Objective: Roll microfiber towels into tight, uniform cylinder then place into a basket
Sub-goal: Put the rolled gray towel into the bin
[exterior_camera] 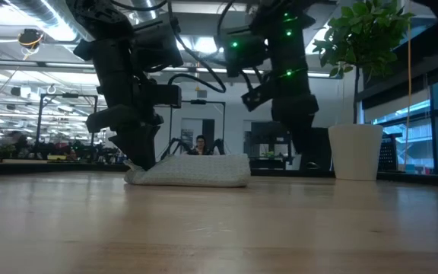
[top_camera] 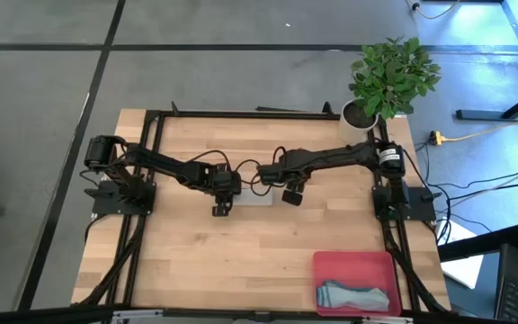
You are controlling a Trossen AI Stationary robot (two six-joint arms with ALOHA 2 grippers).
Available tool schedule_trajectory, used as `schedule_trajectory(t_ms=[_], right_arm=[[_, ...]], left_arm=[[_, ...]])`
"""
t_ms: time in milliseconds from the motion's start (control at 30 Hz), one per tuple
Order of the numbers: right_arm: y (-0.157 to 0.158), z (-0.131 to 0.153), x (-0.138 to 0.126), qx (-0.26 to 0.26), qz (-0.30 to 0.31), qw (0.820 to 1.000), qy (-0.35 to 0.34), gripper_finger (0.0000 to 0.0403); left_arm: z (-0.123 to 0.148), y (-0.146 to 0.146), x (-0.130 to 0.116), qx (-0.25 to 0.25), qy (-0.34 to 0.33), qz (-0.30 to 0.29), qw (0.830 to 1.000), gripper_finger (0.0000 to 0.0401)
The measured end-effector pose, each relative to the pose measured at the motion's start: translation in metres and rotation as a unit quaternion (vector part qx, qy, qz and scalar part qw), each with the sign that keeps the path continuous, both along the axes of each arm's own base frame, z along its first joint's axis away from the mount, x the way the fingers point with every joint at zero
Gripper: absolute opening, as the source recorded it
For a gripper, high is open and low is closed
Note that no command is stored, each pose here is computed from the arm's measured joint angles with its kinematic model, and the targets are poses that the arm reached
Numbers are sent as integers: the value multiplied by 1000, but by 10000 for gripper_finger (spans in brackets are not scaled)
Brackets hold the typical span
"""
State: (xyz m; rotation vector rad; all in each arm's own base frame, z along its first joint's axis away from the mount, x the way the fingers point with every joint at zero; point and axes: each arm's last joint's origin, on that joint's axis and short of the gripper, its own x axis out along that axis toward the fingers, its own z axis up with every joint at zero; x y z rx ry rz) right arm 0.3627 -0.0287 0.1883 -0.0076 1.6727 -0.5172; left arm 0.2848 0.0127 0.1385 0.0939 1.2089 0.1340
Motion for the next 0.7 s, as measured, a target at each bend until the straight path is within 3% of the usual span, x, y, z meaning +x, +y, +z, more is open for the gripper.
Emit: schedule_trajectory(t_ms=[167, 400, 600, 700], right_arm=[[0, 15, -9, -19, -10, 1000, -16, 165], [12, 27, -25, 36, 24, 992, -117, 165], [23, 32, -33, 65, 50, 959, -270, 165], [30, 30, -33, 71, 66, 945, -313, 165]], left_arm=[[0, 0, 0, 0, -1, 0, 1000, 74], [0, 0, 1, 1, -3, 0, 1000, 74], [1, 1, 4, 5, -21, 2, 1000, 74], [2, 1, 6, 6, -35, 2, 999, 74]])
